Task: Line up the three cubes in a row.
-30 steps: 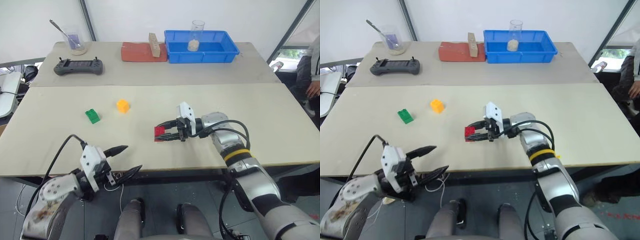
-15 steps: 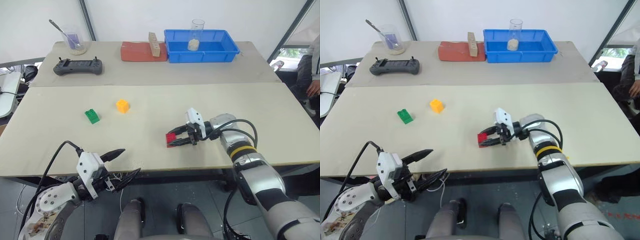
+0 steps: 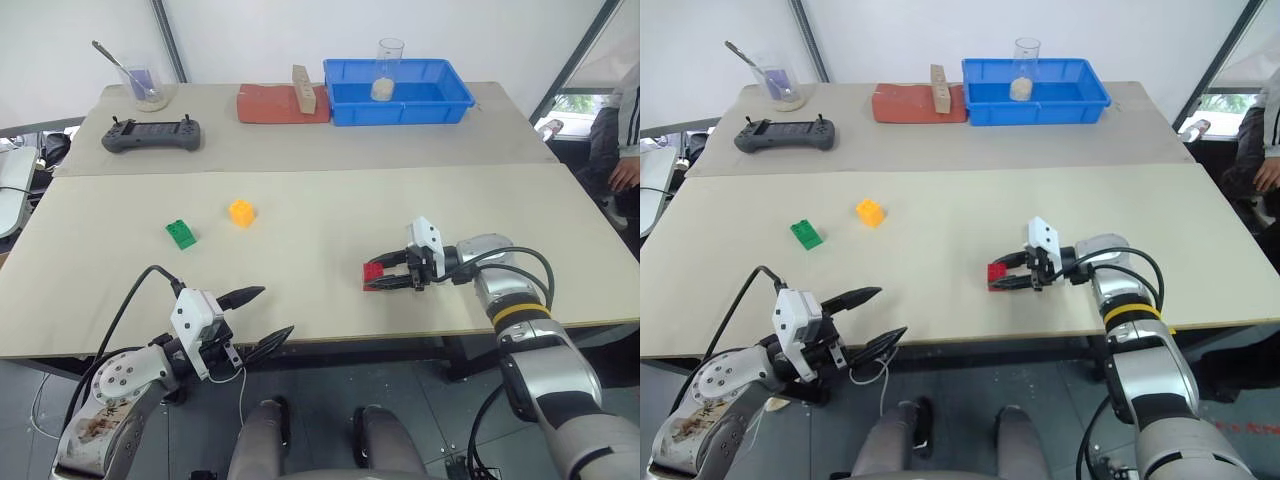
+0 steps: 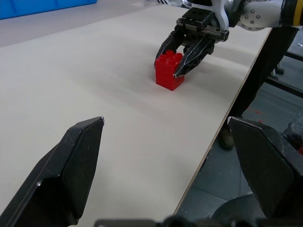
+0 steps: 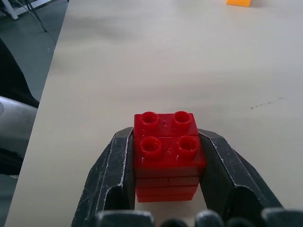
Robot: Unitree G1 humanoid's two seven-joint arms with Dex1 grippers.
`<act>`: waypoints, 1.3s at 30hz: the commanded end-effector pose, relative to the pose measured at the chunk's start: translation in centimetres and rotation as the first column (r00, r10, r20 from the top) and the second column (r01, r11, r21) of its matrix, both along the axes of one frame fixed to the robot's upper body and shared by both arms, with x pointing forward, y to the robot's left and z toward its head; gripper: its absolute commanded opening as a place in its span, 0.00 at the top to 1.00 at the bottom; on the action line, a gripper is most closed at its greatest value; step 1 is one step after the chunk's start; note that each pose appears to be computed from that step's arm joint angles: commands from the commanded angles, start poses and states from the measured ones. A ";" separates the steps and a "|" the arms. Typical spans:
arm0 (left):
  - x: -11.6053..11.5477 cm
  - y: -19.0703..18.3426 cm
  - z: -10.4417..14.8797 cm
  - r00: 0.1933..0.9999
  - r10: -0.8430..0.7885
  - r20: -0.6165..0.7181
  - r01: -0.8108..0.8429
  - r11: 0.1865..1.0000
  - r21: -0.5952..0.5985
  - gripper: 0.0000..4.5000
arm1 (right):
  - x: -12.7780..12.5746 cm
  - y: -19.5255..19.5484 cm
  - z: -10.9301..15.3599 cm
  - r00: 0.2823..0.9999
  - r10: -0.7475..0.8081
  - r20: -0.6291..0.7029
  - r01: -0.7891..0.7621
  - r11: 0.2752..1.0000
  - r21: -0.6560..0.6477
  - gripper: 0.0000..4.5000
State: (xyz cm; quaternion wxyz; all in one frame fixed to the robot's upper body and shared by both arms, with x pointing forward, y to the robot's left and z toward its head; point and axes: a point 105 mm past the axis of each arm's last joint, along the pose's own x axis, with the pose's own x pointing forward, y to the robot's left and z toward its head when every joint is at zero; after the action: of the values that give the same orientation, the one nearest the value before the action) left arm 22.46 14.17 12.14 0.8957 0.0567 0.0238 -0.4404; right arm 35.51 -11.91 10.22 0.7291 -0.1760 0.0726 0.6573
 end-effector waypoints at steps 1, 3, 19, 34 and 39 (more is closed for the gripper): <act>-0.1 -0.7 1.2 0.999 -0.026 0.033 0.026 1.000 -0.007 0.00 | -0.1 0.4 0.6 1.000 0.021 0.019 -0.021 1.000 0.006 0.68; -0.2 -0.9 1.3 0.999 -0.025 0.032 0.026 1.000 -0.009 0.00 | -0.2 0.3 0.5 1.000 0.026 0.016 -0.026 1.000 0.002 0.57; 1.3 0.8 0.4 0.974 0.225 0.013 -0.223 0.971 -0.083 0.00 | -1.6 1.9 6.3 0.996 -0.041 0.085 0.028 0.988 0.150 0.01; 9.3 10.8 -0.7 0.484 0.873 0.056 -0.859 0.487 -0.159 0.00 | -7.0 6.7 10.2 0.962 -0.267 0.050 0.242 0.927 0.285 0.01; 11.4 9.9 -1.1 0.464 0.885 0.026 -0.869 0.461 -0.181 0.00 | -6.4 6.0 10.4 0.938 -0.340 0.068 0.310 0.910 0.276 0.01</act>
State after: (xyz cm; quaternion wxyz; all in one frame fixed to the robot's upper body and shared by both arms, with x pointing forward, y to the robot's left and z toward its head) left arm 33.54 24.05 10.38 0.9968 -0.0068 -0.0165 0.0775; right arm 29.33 -5.55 19.29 0.8416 -0.0932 -0.0031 0.5319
